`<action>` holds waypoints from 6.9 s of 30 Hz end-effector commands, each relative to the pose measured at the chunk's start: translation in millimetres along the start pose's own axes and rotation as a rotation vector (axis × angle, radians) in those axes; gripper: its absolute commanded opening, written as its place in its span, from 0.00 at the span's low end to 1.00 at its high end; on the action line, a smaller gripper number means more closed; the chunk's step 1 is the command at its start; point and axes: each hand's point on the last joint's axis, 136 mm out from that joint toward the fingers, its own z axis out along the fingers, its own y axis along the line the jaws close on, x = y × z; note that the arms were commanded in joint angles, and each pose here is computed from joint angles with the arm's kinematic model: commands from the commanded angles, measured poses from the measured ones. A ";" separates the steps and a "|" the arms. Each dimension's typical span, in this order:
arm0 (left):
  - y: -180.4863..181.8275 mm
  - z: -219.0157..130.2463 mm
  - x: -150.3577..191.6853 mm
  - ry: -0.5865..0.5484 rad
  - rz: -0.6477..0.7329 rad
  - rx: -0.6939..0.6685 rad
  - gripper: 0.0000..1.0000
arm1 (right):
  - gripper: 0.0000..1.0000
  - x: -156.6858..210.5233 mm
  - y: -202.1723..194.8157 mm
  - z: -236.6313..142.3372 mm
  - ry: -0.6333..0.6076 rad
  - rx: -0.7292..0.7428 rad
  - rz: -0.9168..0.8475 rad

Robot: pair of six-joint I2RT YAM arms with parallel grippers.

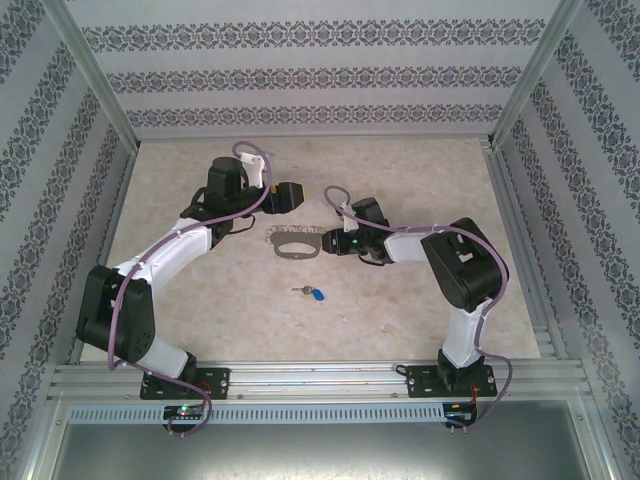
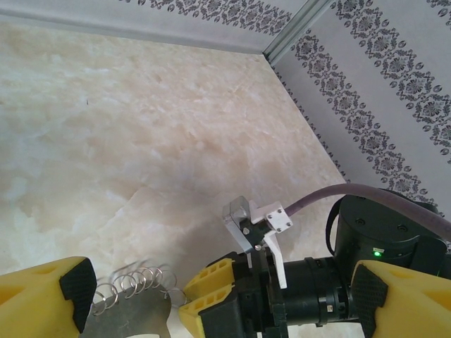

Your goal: Put the keys on the keyring

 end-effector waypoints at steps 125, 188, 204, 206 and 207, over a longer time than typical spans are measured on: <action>-103.4 2.8 -15.1 0.055 0.148 0.445 0.41 | 0.00 -119.9 162.0 -157.5 -0.313 -0.493 -0.564; -86.5 -10.5 -10.2 -0.046 0.483 0.300 0.00 | 0.44 -133.5 110.5 -166.1 -0.412 -0.430 -0.366; -81.2 -3.1 1.9 0.097 0.553 0.298 0.00 | 0.42 -119.8 141.5 -141.1 -0.345 -0.525 -0.425; -82.2 -3.2 2.6 0.101 0.550 0.305 0.00 | 0.42 -119.5 143.4 -141.3 -0.344 -0.530 -0.431; -82.5 -3.2 2.7 0.101 0.550 0.308 0.00 | 0.42 -119.5 144.5 -141.6 -0.343 -0.533 -0.433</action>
